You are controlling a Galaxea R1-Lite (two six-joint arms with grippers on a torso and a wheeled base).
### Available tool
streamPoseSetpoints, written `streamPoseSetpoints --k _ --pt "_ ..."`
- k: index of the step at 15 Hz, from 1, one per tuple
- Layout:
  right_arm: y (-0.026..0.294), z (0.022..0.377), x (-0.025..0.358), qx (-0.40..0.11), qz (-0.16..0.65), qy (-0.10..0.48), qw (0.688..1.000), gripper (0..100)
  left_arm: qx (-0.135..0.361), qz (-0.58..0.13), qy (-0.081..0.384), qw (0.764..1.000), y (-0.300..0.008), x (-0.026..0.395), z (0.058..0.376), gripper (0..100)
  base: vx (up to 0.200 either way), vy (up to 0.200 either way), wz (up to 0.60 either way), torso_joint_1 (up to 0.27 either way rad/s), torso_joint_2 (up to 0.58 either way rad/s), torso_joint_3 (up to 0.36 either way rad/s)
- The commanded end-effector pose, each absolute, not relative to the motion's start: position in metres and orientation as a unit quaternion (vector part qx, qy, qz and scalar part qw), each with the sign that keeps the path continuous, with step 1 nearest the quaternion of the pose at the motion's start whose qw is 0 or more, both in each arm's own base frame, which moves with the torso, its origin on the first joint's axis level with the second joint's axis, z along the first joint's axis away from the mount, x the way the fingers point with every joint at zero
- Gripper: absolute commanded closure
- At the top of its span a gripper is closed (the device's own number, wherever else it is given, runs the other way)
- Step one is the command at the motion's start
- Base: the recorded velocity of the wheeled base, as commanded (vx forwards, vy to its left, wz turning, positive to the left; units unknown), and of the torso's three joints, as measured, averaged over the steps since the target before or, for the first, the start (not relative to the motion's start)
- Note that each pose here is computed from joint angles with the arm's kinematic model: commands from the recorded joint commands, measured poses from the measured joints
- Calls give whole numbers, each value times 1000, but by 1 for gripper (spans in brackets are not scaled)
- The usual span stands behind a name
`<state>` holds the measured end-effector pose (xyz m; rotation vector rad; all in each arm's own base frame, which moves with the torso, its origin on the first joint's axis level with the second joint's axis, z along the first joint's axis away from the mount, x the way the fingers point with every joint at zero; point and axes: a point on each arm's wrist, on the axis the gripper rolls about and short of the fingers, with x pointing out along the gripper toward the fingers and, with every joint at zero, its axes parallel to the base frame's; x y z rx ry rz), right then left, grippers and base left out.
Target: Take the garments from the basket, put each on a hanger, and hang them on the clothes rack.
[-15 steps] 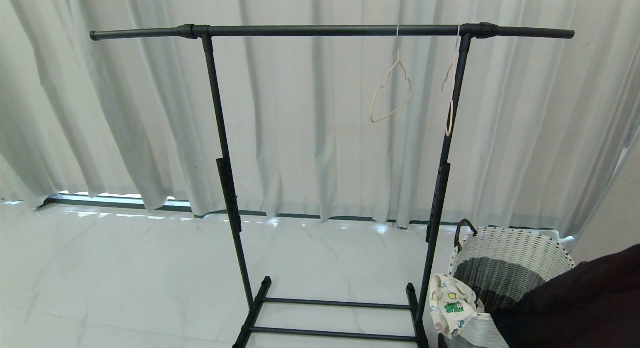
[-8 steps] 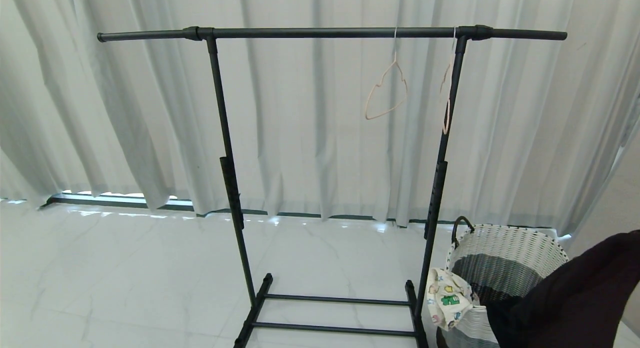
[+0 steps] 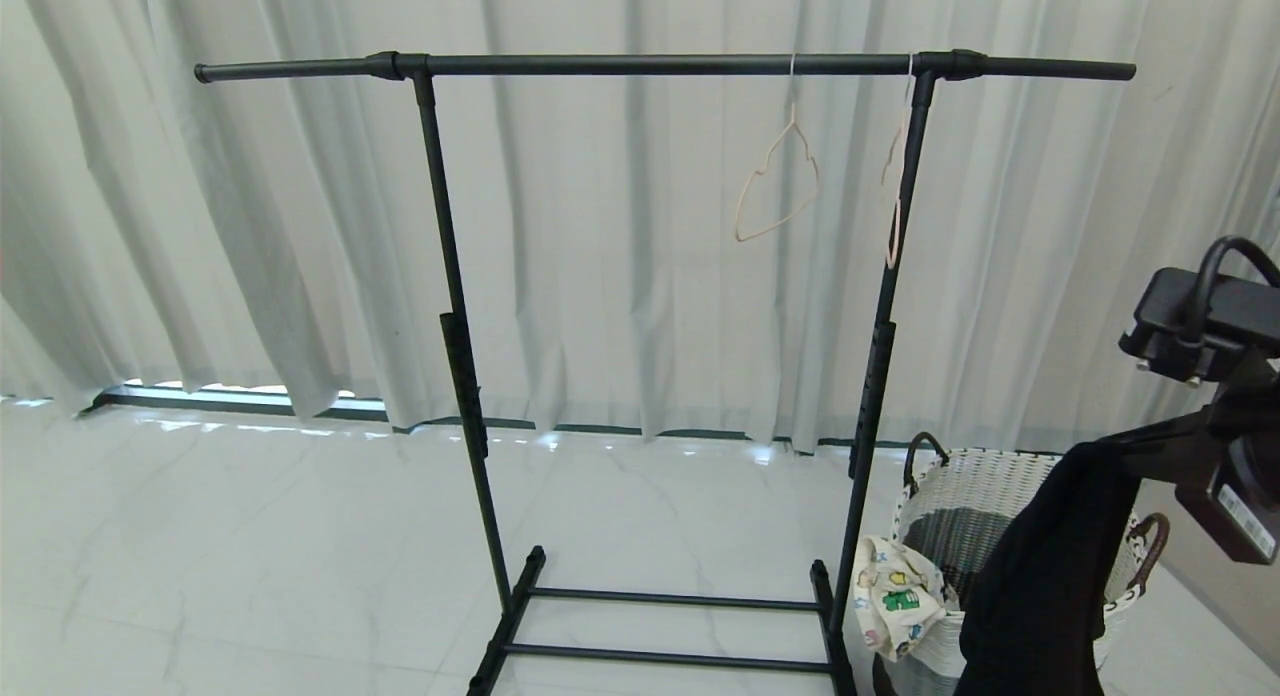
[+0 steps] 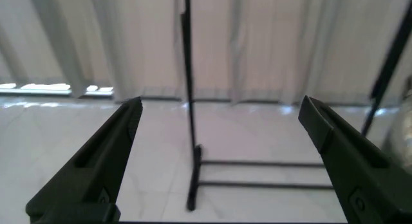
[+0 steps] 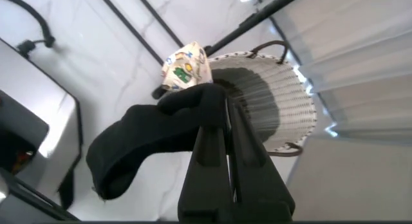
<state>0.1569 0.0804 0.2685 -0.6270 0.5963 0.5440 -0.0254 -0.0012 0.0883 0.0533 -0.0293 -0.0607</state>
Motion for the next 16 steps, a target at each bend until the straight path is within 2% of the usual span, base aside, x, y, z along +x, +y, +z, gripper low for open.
streamPoseSetpoints --k 1,2,4,7,11,16 --pt "87 263 167 -298 265 301 866 100 -40 -95 -24 994 -2 -23 149 0 0 0 0 0 0 0" --pt "89 262 167 -297 268 304 865 100 -46 -114 -26 992 -2 -19 170 0 0 0 0 0 0 0" --pt "96 260 173 -289 270 306 866 100 -47 -168 21 984 -6 4 190 0 0 0 0 0 0 0" --pt "107 264 179 -277 279 294 871 100 -58 -199 80 975 -12 42 201 0 0 0 0 0 0 0" --pt "138 270 181 -219 301 299 879 100 -125 -275 143 942 -43 103 233 0 0 0 0 0 0 0" --pt "166 274 197 -220 322 293 873 100 -99 -350 220 905 -96 150 228 0 0 0 0 0 0 0"
